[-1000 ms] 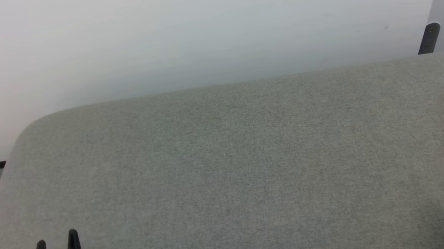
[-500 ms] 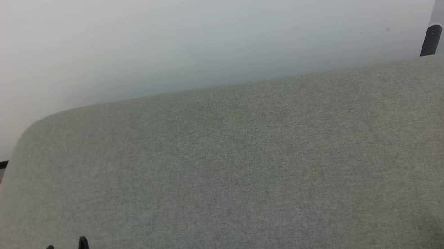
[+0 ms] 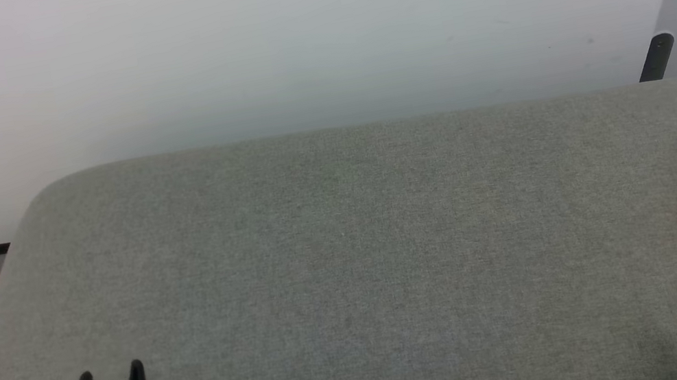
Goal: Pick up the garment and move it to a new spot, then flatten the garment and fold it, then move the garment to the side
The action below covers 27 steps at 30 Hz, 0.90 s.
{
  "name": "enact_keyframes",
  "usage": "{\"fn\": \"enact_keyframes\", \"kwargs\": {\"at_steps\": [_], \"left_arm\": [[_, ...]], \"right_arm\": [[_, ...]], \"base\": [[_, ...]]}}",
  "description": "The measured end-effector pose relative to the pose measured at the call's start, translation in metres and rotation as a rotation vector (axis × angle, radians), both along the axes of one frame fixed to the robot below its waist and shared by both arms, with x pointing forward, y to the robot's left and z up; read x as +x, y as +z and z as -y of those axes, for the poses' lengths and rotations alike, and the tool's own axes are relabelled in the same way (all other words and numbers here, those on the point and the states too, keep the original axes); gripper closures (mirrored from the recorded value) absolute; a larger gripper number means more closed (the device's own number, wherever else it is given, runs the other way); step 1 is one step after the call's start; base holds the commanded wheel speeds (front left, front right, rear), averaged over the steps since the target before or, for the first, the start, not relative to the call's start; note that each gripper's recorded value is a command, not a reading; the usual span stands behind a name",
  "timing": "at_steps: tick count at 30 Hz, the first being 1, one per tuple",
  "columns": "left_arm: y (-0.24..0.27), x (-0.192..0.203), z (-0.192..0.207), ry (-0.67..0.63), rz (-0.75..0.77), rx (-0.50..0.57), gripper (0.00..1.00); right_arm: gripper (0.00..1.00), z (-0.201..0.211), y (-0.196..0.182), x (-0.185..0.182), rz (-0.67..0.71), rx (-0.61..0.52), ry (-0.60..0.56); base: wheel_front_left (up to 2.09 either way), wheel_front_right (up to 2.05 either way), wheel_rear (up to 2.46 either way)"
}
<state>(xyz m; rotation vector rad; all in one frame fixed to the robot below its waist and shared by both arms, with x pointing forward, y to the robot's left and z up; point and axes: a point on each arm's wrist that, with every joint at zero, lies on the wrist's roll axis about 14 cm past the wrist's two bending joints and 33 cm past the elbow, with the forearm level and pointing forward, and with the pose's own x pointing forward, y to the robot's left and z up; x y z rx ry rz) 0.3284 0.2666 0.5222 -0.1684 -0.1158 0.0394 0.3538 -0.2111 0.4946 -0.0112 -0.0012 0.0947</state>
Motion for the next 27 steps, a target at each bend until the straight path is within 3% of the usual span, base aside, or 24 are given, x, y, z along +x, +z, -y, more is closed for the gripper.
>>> {"fn": "enact_keyframes", "kwargs": {"at_steps": [1, 8, 27], "left_arm": [[0.0, 0.0, 0.002, -0.007, 0.001, 0.002, 1.0], [-0.029, -0.007, 0.013, -0.003, -0.082, -0.07, 1.0], [-0.033, 0.004, 0.015, 0.032, -0.099, -0.387, 1.0]], "right_arm": [[1.0, 0.0, 0.0, 0.0, 0.0, 0.003, -0.001], [1.0, -0.004, -0.025, -0.008, -0.084, 0.059, -0.019], [1.0, -0.001, -0.025, -0.001, -0.118, 0.416, -0.095]], "base": [[0.0, 0.0, 0.0], [0.0, 0.0, 0.0], [0.0, 0.0, 0.0]]}}
